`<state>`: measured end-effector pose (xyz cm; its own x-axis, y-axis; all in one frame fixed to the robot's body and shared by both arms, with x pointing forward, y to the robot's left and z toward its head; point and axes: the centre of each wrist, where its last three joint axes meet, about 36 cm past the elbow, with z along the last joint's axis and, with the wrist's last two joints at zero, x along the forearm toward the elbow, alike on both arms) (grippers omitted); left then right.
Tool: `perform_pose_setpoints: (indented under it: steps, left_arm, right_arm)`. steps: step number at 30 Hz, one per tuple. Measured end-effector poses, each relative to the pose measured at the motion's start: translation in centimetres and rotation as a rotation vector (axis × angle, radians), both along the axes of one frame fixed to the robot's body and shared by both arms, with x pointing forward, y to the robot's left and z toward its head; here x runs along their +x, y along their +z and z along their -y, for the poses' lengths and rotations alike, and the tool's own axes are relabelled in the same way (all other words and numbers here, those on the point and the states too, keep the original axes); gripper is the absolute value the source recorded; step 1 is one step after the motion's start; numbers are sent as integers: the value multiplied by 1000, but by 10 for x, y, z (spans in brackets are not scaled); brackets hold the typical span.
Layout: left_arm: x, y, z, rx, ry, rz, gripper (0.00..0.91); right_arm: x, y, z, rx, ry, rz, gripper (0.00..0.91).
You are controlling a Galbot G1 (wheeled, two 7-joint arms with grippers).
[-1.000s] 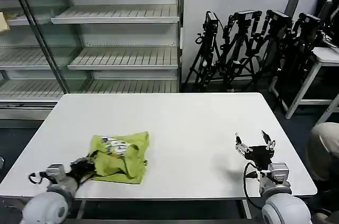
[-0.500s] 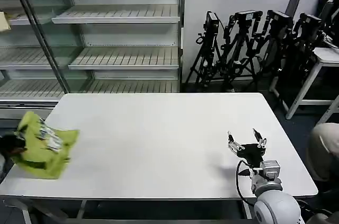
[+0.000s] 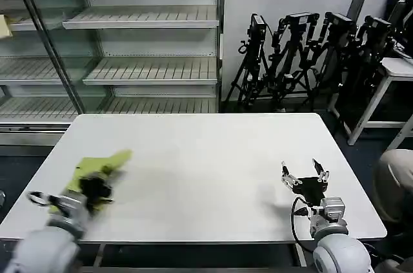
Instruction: Fold and organize the clothes.
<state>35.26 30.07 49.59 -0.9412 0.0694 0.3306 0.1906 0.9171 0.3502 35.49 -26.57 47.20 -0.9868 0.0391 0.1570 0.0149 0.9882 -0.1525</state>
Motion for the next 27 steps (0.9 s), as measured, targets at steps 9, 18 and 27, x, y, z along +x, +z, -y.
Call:
perform_pose_setpoints:
  steps: [9,18,27]
  left_arm:
    - [4,-21,92,-153,-89,6,20]
    - [24,-18,153,-313,-67,25,20]
    - [34,-13,205,-453,-15,-2,907]
  right_arm:
    - [1,5,9,-13,-25,10,907]
    - [8,14,22,-33,-42,23,907]
    - [25,28,39,-39,-20,40,907]
